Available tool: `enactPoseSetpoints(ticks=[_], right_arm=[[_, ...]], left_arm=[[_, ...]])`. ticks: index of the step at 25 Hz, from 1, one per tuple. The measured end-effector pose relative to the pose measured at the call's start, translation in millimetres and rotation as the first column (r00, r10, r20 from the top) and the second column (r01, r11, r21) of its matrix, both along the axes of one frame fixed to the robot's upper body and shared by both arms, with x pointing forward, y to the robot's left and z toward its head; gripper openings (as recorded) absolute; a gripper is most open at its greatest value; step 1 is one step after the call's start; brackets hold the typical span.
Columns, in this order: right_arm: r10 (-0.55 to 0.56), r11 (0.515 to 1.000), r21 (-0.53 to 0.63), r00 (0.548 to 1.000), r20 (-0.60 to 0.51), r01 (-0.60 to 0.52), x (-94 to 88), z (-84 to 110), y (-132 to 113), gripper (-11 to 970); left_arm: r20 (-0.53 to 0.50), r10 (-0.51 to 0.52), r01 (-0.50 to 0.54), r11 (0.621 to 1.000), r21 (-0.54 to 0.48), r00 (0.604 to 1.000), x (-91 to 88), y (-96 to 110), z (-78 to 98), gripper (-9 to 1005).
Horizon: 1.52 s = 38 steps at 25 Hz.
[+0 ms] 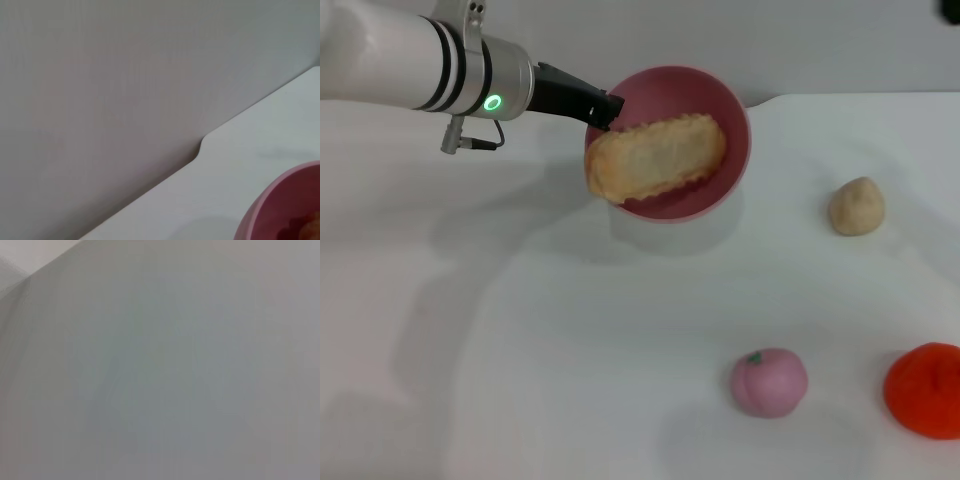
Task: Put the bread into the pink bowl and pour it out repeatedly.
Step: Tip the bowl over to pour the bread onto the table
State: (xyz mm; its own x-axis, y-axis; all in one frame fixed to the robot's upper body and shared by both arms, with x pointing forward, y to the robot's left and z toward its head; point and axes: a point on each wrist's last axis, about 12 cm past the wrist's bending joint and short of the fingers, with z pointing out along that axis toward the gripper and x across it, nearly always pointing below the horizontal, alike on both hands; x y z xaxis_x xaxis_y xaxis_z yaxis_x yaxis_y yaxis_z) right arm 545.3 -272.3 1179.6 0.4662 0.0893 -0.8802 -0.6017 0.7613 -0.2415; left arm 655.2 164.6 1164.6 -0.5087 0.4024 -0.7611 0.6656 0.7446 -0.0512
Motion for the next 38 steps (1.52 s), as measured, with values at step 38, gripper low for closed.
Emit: enactPoseSetpoints(ticks=[38], right_arm=[[-0.765,0.622,0.378,0.634,0.109,0.685,-80.6,-61.3,-125.9,539]], left_arm=[[0.401,-0.214,0.225,0.974,0.019,0.891,-56.3,-121.8,-31.5,42]])
